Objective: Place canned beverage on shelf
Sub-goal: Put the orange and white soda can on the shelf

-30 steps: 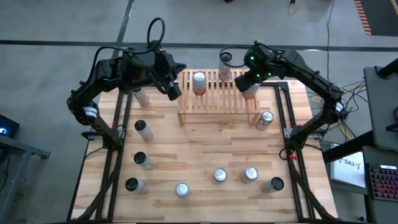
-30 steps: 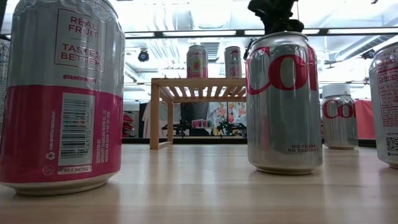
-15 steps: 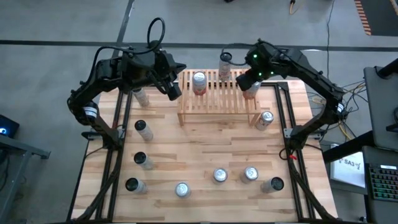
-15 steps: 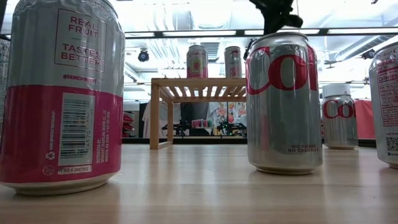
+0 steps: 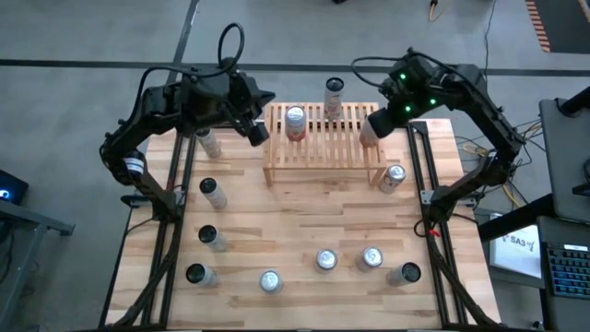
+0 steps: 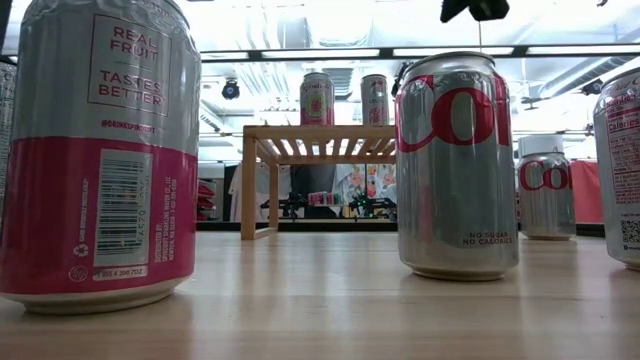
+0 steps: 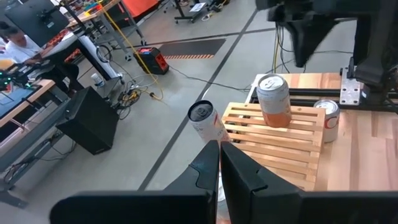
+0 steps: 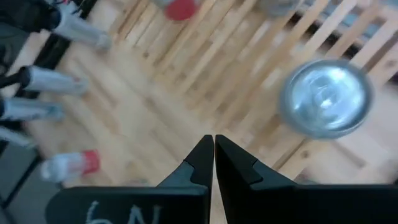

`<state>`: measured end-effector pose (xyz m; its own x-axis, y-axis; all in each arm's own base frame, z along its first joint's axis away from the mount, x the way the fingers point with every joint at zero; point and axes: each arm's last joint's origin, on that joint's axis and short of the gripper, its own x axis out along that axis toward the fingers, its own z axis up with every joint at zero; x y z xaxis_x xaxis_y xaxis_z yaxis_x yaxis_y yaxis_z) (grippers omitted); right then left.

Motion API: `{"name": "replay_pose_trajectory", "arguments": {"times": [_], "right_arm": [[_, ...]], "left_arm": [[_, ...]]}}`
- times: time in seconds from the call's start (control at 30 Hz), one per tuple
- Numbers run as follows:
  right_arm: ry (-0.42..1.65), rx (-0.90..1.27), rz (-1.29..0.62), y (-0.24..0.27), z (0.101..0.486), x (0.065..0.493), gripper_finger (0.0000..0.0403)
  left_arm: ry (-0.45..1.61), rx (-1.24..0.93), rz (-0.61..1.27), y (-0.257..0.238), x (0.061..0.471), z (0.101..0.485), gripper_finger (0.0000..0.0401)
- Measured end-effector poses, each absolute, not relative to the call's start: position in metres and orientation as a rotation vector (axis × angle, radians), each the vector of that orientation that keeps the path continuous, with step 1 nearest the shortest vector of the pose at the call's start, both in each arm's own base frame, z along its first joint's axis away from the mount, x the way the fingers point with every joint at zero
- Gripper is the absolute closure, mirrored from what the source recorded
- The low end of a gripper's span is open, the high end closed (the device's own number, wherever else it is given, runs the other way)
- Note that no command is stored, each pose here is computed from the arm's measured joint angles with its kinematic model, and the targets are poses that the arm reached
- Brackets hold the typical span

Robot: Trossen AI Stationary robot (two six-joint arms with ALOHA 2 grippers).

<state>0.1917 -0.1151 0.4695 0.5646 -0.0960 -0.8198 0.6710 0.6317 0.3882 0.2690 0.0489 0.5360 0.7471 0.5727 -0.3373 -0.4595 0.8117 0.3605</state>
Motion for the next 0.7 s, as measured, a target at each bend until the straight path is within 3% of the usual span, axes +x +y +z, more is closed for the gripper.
{"name": "replay_pose_trajectory", "arguments": {"times": [0.5,0.7], "right_arm": [[1.038,0.798,-0.503,-0.115,0.425,0.192,0.0394],[1.090,0.776,-0.641,-0.113,0.408,0.177,0.0394]], "left_arm": [[0.480,0.269,0.579,0.052,0.268,0.534,0.0401],[0.484,0.278,0.577,0.052,0.268,0.534,0.0401]]}}
